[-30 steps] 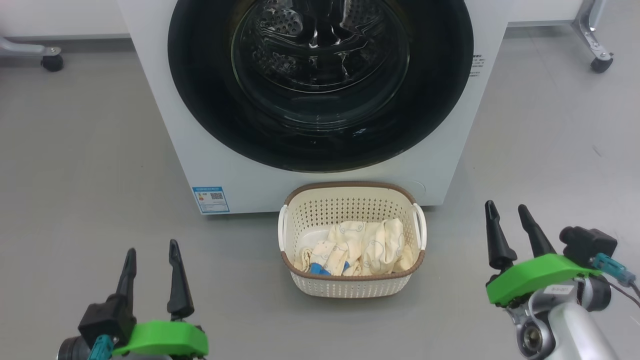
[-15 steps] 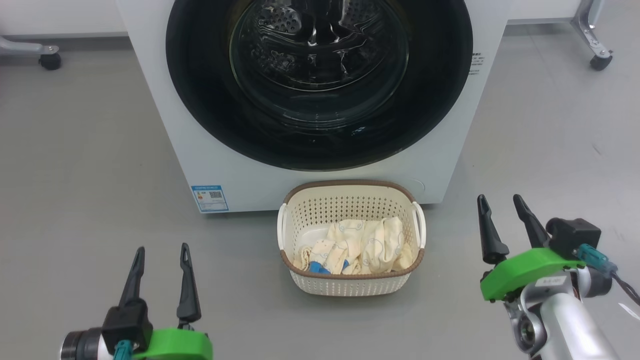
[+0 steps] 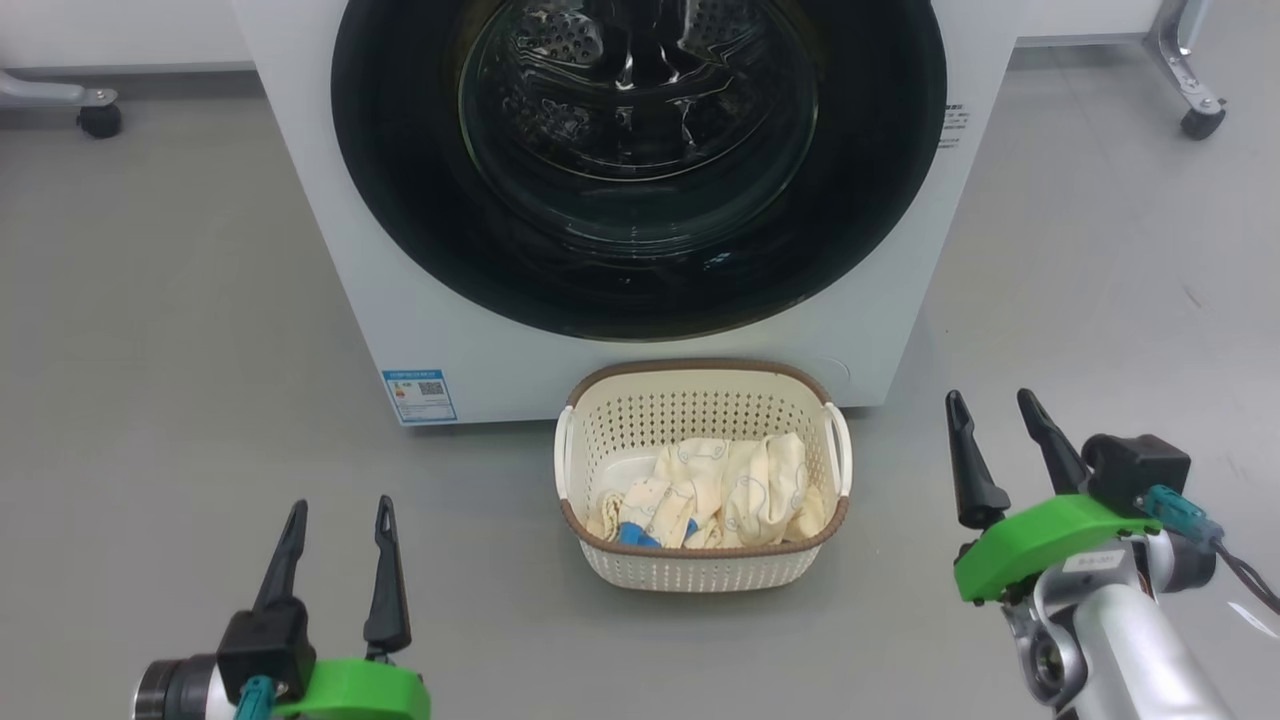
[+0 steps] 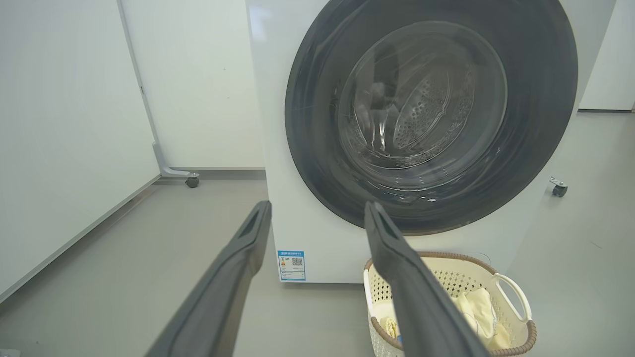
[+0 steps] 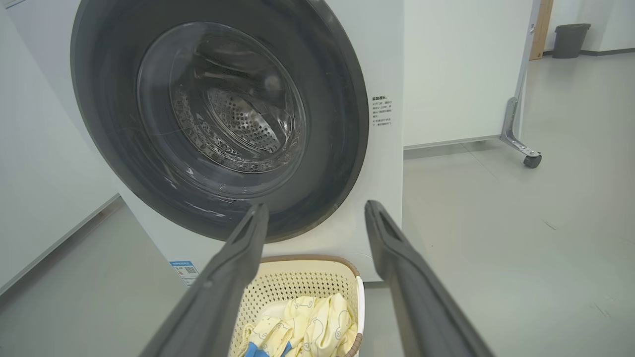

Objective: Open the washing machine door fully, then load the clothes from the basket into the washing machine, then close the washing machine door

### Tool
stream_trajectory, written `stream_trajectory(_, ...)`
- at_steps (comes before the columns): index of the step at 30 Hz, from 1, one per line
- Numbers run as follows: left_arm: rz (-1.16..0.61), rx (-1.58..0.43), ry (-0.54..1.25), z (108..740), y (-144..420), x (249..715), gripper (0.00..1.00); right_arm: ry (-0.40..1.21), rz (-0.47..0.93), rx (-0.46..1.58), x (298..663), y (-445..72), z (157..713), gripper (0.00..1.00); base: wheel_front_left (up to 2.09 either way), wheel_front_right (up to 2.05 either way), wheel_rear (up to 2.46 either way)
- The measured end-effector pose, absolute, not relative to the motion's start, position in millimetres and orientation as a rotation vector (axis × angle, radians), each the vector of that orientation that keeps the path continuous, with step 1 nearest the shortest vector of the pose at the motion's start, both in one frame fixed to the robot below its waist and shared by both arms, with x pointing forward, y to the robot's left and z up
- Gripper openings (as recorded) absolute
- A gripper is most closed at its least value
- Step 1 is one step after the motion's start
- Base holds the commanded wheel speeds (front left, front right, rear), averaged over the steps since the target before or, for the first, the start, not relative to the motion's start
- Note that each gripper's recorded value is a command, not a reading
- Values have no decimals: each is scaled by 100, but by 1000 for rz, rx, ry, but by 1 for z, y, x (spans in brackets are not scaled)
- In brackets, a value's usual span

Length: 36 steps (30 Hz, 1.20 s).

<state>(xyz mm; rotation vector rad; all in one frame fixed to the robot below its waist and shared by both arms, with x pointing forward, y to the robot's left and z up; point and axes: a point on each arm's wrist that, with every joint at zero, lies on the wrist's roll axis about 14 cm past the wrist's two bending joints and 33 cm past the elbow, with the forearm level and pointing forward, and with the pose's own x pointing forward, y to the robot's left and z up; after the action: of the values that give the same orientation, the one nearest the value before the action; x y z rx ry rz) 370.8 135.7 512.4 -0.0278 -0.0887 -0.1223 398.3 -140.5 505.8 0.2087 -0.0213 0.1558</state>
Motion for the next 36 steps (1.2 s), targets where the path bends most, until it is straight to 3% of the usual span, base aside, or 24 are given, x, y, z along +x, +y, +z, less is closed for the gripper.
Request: stream_trajectory(36, -133, -36, -52, 501, 134, 369, 100, -14, 163, 217, 398, -138, 504, 100, 7, 7, -14)
